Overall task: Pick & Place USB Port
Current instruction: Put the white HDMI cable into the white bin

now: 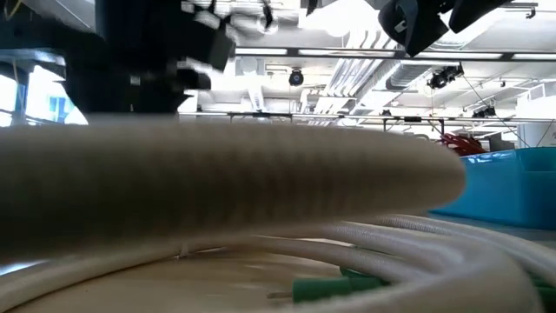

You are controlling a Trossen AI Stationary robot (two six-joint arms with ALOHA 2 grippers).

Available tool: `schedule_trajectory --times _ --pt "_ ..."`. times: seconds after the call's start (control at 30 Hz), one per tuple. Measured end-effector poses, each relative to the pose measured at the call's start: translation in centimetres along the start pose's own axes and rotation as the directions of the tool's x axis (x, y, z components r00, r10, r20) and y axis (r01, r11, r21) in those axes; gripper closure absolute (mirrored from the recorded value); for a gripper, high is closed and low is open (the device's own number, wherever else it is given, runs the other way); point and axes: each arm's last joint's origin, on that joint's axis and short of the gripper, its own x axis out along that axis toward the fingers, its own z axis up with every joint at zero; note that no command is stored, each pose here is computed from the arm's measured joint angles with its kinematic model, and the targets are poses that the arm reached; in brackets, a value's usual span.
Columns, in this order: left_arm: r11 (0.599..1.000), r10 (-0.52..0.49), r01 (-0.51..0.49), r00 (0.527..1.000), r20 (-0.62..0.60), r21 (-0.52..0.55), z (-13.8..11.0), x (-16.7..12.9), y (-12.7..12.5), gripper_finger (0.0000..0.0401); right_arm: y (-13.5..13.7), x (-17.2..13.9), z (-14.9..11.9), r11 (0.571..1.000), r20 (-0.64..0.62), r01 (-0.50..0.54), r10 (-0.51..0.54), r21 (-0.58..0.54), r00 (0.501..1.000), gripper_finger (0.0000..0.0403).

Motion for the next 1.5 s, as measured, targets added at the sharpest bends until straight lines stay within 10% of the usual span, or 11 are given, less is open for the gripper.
schedule_trajectory --times 0.47,0.63,0.83,1.13,1.5 --pt "0.977 -0.205 0.202 0.978 0.033 0.062 -0.4 4.1 0.6 0.0217 0.4 0.0 0.1 1.0 0.007 -0.005 0.005 -0.014 1.0 0.0196" --pt "0.988 -0.146 0.143 0.988 0.055 0.054 -0.8 5.0 0.6 0.0235 0.4 0.0 0.2 1.0 0.018 -0.005 0.005 -0.015 1.0 0.0199" --pt "0.994 -0.098 0.094 0.993 0.061 0.058 -1.1 5.3 0.5 0.0365 0.4 0.0 0.2 1.0 0.023 -0.008 0.008 -0.016 1.0 0.0199" --pt "0.99 0.14 -0.139 0.98 0.139 -0.013 -0.6 5.1 0.6 0.0366 0.6 0.0 0.2 0.998 0.024 -0.06 0.061 -0.026 0.998 0.0199" --pt "0.912 0.401 -0.402 0.83 0.387 -0.082 2.0 -1.4 -0.1 0.0366 2.5 -0.1 0.8 0.949 0.099 0.091 -0.064 -0.303 0.993 0.0199"
